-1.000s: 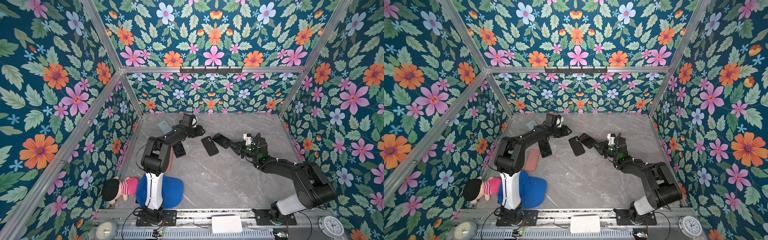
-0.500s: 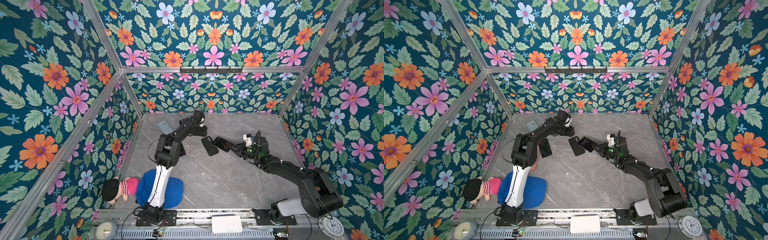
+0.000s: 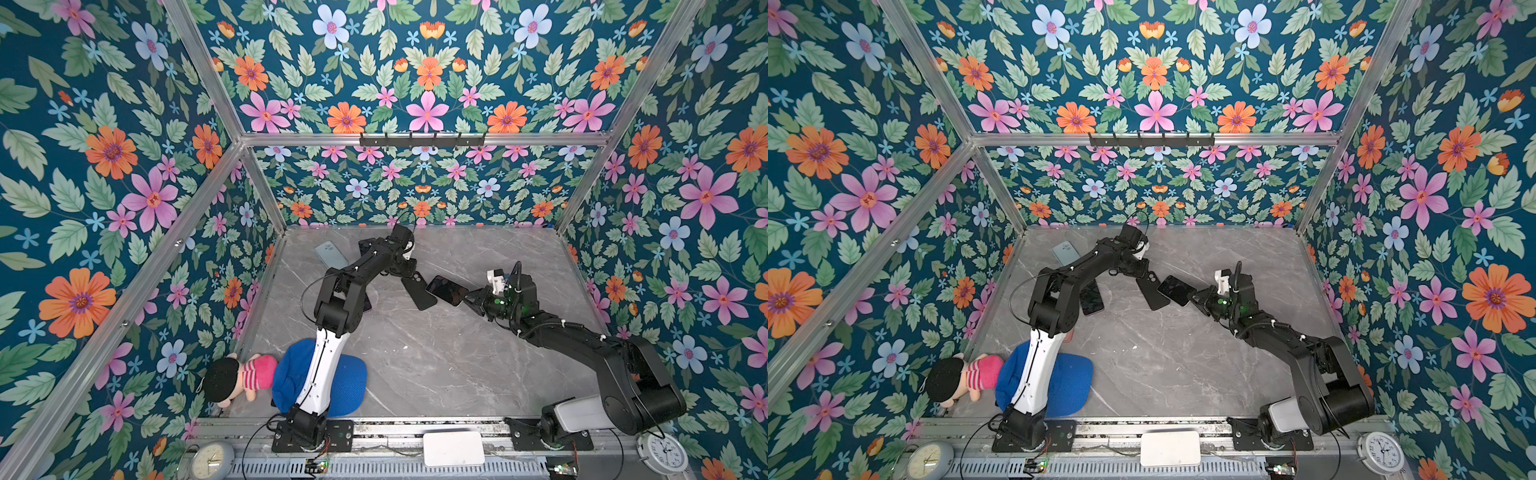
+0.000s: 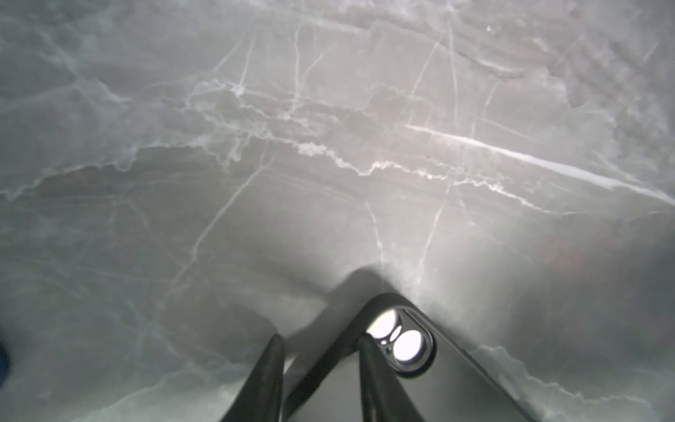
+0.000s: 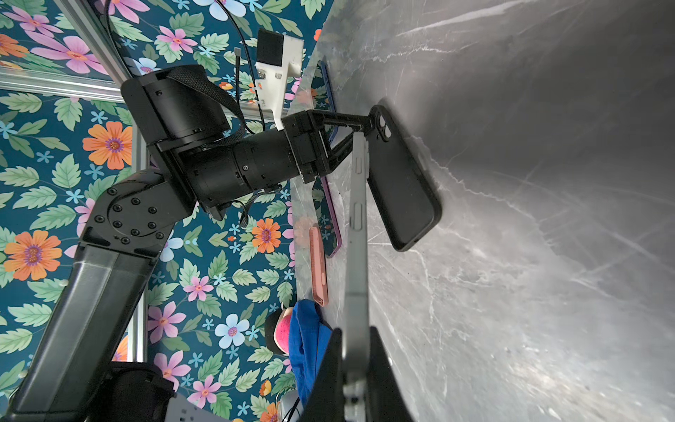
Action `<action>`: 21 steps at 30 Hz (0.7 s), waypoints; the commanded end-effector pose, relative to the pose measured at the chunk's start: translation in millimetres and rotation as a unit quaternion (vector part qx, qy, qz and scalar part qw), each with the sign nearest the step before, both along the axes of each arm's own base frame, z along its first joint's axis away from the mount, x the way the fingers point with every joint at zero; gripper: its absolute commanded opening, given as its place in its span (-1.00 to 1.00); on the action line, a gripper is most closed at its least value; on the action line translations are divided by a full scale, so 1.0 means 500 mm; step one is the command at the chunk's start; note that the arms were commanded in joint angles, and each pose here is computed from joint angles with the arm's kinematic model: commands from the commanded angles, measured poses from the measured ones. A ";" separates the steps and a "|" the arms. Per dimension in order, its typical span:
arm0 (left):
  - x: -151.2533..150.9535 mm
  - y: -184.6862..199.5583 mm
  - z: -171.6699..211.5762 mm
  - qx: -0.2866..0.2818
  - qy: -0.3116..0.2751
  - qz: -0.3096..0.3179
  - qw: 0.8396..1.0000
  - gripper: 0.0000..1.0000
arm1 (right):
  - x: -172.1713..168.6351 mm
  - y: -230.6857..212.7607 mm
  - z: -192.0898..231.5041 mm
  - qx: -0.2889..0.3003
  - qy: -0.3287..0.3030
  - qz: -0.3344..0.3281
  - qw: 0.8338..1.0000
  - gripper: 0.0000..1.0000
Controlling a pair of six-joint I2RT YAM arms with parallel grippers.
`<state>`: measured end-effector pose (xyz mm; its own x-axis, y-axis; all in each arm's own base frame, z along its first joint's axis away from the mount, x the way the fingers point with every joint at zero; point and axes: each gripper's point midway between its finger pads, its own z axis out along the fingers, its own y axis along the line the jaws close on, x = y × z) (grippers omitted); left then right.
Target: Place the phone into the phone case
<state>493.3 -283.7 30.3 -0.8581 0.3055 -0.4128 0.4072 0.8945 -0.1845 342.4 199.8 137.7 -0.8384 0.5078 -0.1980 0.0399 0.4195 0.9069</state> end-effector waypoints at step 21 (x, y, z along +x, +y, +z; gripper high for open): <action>-0.067 0.043 0.003 0.014 0.007 0.006 1.000 -0.73 | 0.005 0.023 0.029 0.010 -0.025 0.040 0.999 -1.00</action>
<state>463.2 -263.4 28.6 -0.8661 0.3088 -0.3931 0.3955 0.9042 -0.1611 343.9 206.1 140.8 -0.8603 0.4702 -0.1968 0.0208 0.4181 0.9082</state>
